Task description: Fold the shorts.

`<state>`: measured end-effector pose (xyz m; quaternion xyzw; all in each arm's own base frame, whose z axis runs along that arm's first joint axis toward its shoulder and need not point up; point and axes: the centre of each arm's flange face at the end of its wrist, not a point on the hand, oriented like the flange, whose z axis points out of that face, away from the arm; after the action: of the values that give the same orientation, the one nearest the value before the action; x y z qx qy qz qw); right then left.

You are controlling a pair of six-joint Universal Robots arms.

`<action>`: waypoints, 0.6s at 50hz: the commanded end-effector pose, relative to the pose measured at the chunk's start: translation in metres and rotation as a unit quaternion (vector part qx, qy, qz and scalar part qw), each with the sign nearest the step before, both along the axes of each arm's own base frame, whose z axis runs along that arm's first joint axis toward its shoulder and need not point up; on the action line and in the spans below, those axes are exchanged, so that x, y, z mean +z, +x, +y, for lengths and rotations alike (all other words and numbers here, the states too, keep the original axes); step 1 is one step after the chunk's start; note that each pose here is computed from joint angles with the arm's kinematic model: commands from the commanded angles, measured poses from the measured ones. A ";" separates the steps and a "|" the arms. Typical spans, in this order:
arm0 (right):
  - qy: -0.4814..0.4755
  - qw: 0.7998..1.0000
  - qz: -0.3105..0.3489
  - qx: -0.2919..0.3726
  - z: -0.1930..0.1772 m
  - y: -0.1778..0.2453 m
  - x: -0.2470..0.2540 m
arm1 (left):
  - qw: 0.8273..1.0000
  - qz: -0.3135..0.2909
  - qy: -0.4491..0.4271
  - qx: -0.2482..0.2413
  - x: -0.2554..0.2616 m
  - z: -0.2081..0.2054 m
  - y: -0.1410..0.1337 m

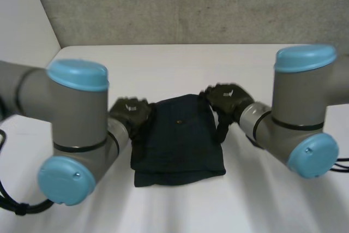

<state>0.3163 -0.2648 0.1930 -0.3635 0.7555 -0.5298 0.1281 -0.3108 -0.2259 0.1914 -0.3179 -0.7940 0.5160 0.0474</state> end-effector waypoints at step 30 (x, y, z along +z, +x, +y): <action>-0.173 0.956 -0.112 -0.208 0.004 -0.102 0.164 | 0.971 0.199 -0.128 0.041 0.189 0.012 0.073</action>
<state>0.2139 -0.2601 0.3601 -0.1534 0.6884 -0.7082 0.0315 -0.2375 -0.2133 0.3829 -0.1797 -0.7069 0.6684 0.1458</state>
